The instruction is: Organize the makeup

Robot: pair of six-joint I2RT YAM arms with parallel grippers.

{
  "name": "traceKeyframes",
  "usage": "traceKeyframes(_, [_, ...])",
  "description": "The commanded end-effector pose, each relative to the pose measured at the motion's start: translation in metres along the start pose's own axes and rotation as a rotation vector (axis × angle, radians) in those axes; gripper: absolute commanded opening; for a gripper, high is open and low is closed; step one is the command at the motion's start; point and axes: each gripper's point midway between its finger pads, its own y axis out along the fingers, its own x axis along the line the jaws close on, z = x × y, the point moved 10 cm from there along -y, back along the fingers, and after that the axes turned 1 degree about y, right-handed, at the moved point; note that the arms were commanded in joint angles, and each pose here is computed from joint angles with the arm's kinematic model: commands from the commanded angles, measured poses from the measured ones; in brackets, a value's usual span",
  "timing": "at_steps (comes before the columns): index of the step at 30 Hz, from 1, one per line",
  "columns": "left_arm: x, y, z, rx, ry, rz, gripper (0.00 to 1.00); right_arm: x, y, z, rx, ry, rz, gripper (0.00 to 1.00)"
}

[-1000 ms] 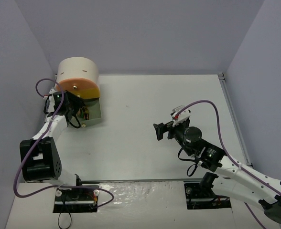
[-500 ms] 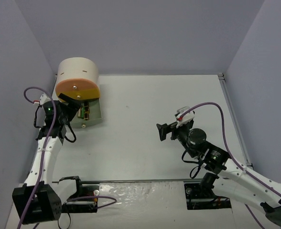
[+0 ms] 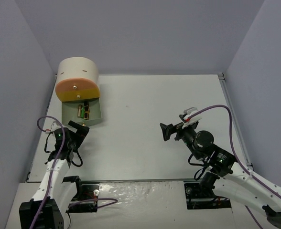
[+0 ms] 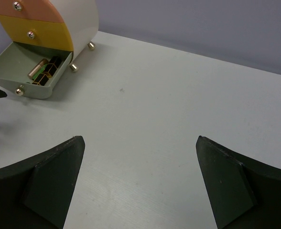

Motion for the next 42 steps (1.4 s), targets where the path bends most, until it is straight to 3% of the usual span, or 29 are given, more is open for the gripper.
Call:
traceKeyframes(1, [-0.024, 0.01, -0.02, -0.115, -0.049, 0.159, 0.88, -0.001, -0.001, -0.012, -0.063, 0.034, 0.011, 1.0])
traceKeyframes(3, [-0.021, 0.016, -0.019, -0.123, -0.043, 0.153, 0.78, -0.002, -0.002, -0.012, -0.066, 0.035, 0.011, 1.0])
traceKeyframes(9, [-0.02, 0.03, -0.021, -0.163, -0.039, 0.173, 0.59, -0.002, -0.002, -0.008, -0.061, 0.031, 0.013, 1.0])
traceKeyframes(15, [-0.022, 0.04, -0.026, -0.192, -0.025, 0.171, 0.46, -0.003, -0.002, -0.008, -0.059, 0.027, 0.015, 1.0])
traceKeyframes(42, [-0.018, 0.075, -0.027, -0.224, 0.013, 0.207, 0.31, -0.002, 0.002, -0.003, -0.034, 0.003, 0.026, 1.0])
